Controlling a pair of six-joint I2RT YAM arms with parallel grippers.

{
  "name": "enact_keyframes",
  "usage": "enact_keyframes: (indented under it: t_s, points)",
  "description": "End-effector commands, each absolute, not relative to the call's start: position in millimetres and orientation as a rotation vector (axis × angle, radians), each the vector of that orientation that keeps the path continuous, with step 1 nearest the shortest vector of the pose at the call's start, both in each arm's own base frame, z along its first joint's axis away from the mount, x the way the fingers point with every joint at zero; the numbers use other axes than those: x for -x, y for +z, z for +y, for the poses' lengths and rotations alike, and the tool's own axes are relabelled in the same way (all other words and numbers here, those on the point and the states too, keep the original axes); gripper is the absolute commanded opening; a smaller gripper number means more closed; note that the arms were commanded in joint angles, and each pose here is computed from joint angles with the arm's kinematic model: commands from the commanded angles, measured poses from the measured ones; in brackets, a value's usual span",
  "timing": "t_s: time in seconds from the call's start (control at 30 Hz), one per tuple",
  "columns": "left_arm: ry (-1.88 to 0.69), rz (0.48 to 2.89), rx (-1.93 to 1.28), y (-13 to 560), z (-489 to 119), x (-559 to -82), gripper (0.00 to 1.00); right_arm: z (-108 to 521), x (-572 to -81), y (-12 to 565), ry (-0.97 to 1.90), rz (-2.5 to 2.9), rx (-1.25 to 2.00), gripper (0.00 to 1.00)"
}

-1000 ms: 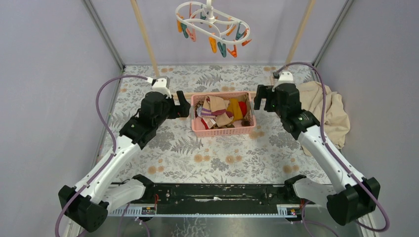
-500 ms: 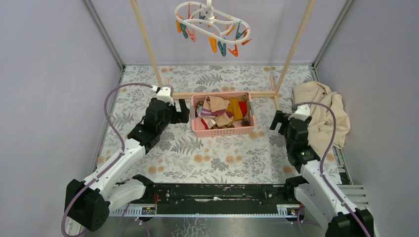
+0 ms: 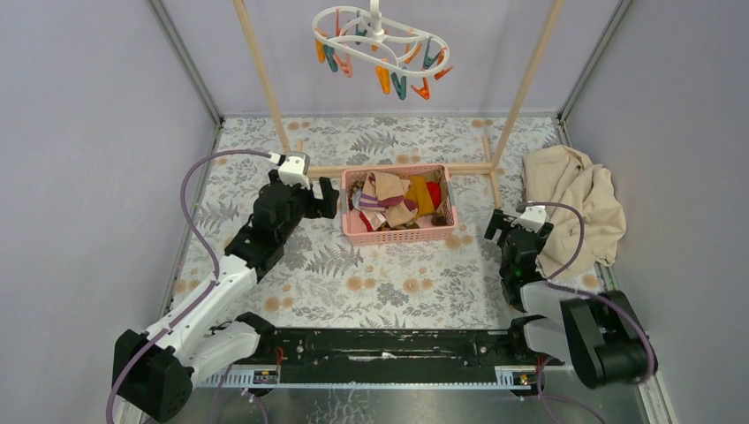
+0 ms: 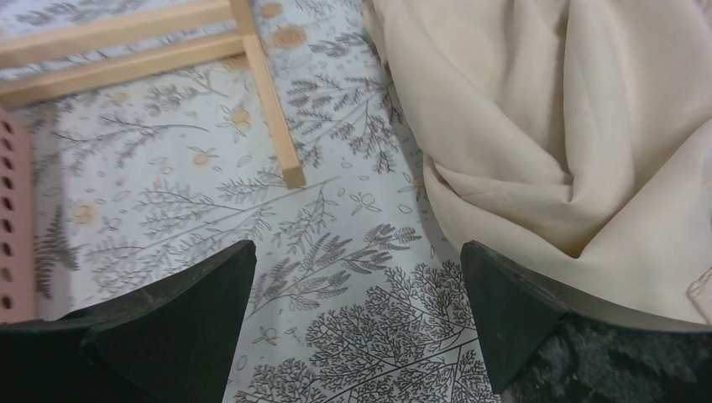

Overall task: Remove the socks clipped to the hanger
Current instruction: Reset both arms

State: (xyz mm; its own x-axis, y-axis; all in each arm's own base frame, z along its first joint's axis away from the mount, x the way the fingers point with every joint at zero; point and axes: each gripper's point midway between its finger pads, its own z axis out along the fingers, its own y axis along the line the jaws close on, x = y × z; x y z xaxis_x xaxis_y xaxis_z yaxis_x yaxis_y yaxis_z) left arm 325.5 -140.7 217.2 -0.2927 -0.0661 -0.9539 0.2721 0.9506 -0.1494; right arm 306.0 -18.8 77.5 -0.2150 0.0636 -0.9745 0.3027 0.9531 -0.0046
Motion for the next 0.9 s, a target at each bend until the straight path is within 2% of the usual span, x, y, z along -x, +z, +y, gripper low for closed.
enact_keyframes:
  t_s: [0.0, 0.2, 0.4, 0.53, 0.87]
  points:
    - [-0.273, 1.759, -0.161, 230, -130, -330, 0.99, -34, -324, 108, -0.241, 1.574, -0.374, 1.0]
    - [-0.211, 1.739, -0.151, 225, -117, -328, 0.99, -43, -331, 98, -0.244, 1.561, -0.393, 1.0]
    - [-0.132, 1.715, -0.1, 215, -98, -334, 0.99, -16, -352, 84, -0.18, 1.633, -0.182, 1.0]
    - [-0.079, 1.689, -0.043, 205, -80, -340, 0.99, -7, -348, 83, -0.142, 1.638, -0.124, 0.99]
    - [0.064, 1.608, 0.107, 155, -23, -356, 0.99, -18, -364, 73, -0.204, 1.718, -0.203, 1.0]
